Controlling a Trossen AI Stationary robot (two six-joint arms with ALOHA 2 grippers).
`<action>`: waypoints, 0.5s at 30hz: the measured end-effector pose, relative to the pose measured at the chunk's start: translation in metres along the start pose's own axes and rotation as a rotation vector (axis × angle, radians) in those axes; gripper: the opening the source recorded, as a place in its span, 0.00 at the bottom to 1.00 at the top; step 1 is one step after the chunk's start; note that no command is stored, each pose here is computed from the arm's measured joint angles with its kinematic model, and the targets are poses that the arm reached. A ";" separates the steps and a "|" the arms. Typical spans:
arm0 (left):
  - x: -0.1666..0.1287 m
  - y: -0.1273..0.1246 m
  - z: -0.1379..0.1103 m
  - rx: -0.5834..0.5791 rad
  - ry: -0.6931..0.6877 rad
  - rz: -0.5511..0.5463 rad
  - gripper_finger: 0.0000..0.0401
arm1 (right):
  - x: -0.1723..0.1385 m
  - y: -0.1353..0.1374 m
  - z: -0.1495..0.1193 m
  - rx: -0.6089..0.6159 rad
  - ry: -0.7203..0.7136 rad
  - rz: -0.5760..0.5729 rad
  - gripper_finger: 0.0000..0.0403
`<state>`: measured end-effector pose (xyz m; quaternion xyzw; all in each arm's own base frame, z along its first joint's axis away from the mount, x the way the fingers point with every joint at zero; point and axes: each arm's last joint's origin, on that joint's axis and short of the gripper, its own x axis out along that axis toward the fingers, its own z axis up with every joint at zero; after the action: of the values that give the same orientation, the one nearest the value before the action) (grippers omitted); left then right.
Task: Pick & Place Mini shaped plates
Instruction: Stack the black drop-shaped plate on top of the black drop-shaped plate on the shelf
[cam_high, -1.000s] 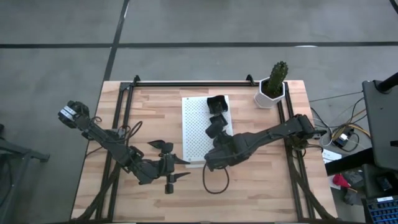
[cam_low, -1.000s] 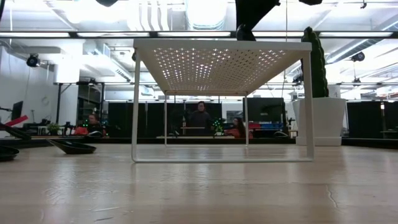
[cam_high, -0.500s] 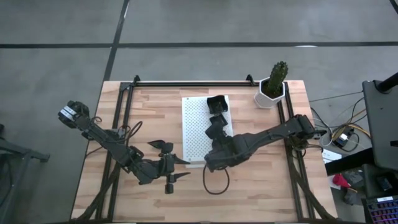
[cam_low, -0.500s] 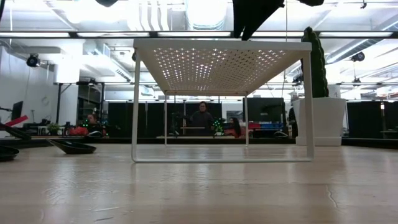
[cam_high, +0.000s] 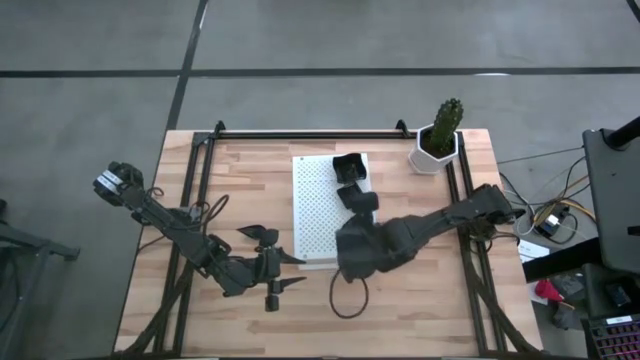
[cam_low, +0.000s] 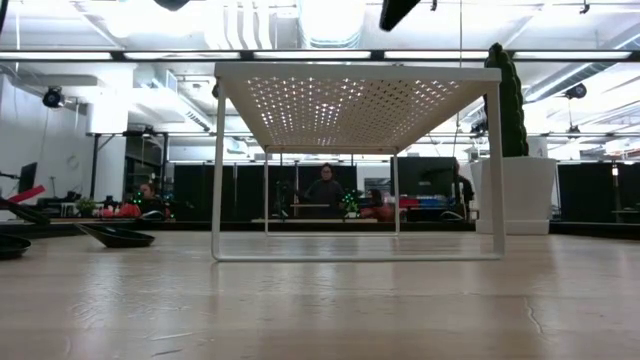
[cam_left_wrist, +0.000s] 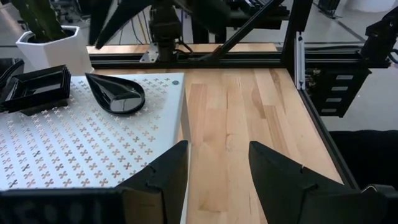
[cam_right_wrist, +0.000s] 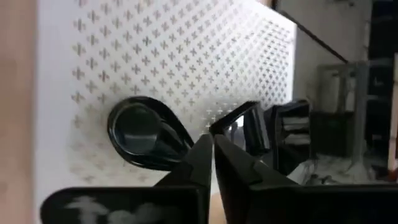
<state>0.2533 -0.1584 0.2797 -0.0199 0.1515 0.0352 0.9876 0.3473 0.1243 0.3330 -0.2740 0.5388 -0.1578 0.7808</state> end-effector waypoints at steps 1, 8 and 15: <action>0.000 0.000 0.001 -0.001 -0.001 0.001 0.43 | -0.003 0.004 -0.001 0.027 -0.016 -0.018 0.03; -0.005 0.002 0.010 -0.024 -0.032 -0.007 0.43 | -0.030 0.039 0.005 0.084 -0.261 -0.025 0.02; -0.008 0.003 0.013 -0.058 -0.045 -0.012 0.43 | -0.035 0.073 0.004 0.070 -0.351 0.085 0.02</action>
<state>0.2492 -0.1551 0.2947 -0.0487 0.1281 0.0343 0.9900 0.3340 0.2030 0.3166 -0.2472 0.3996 -0.0929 0.8778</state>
